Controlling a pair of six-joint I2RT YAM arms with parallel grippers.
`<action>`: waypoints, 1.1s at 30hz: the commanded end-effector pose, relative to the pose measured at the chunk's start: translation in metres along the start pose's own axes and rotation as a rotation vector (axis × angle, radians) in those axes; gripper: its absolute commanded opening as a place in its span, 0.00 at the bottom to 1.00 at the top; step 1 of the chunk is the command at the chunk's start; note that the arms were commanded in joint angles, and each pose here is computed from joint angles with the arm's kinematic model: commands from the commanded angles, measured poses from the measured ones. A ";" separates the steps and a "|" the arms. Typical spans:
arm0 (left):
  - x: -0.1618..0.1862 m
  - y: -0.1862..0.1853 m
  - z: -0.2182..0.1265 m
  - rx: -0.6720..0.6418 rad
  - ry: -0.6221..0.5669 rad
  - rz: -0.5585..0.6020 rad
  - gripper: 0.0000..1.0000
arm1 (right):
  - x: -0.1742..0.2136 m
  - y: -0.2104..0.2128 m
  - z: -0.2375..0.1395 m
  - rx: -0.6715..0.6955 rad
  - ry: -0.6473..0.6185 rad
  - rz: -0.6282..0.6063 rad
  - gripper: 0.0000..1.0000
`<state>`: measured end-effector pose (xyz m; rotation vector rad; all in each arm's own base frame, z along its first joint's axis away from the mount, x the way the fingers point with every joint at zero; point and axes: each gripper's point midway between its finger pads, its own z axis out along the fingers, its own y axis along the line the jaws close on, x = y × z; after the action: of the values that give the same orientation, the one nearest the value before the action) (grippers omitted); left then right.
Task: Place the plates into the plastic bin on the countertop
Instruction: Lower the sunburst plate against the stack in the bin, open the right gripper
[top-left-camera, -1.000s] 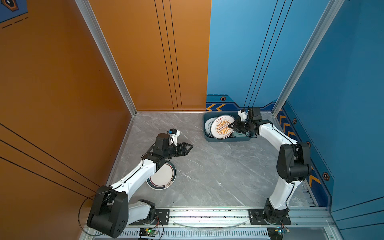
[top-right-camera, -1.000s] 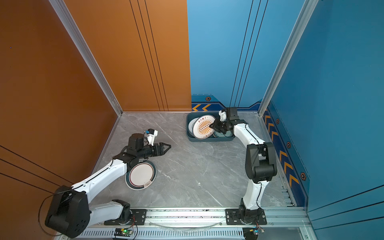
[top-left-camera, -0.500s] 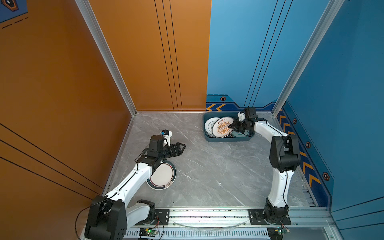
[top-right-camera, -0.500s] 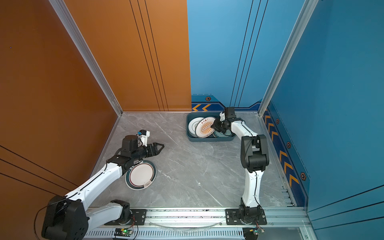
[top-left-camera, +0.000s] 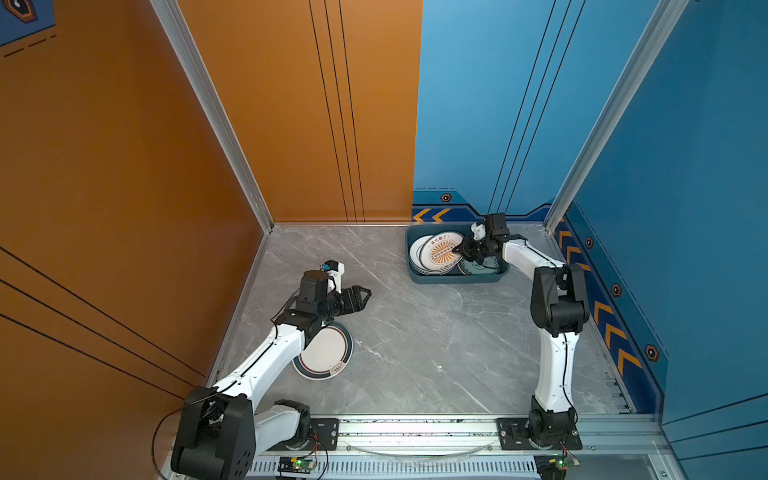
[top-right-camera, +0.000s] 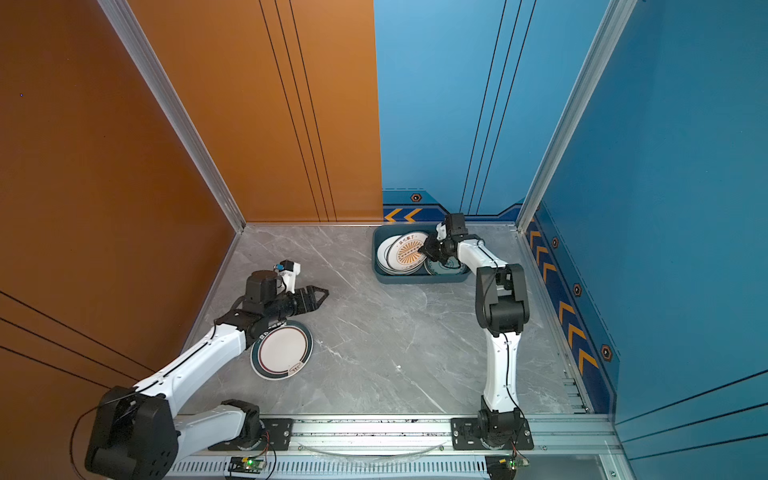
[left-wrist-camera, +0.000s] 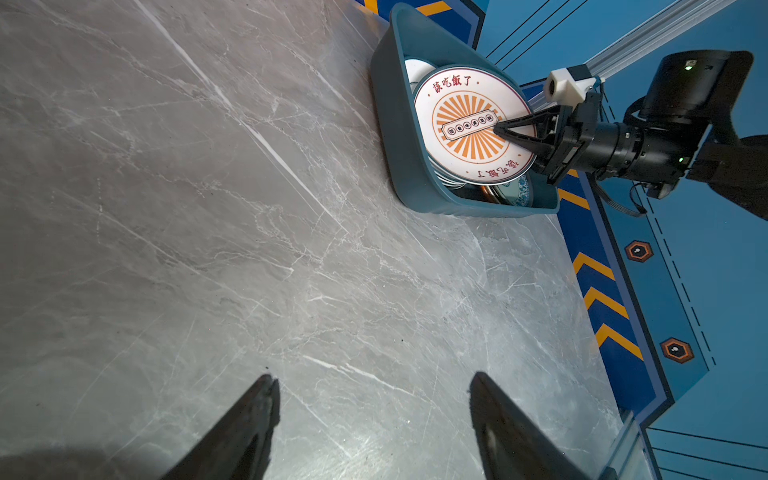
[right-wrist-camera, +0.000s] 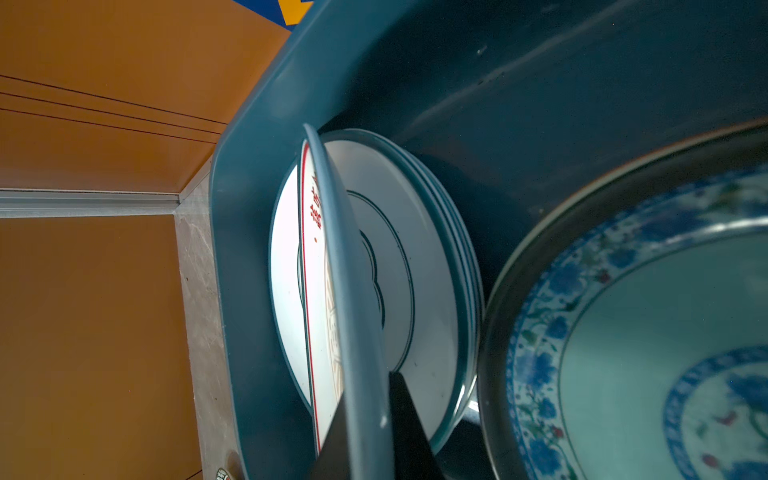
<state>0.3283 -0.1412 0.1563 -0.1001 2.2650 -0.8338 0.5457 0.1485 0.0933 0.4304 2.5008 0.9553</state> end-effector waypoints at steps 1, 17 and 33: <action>0.004 0.006 0.001 -0.002 0.008 -0.002 0.75 | 0.008 -0.019 0.011 0.089 0.022 0.006 0.17; 0.006 0.006 0.003 0.006 0.015 -0.006 0.75 | 0.017 -0.028 0.022 0.209 0.034 -0.071 0.42; 0.004 0.004 0.002 0.006 0.010 -0.004 0.75 | 0.002 -0.016 0.001 0.430 -0.034 -0.283 0.49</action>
<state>0.3292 -0.1401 0.1519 -0.1065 2.2721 -0.8336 0.5444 0.1501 0.0836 0.2326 2.6085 0.4170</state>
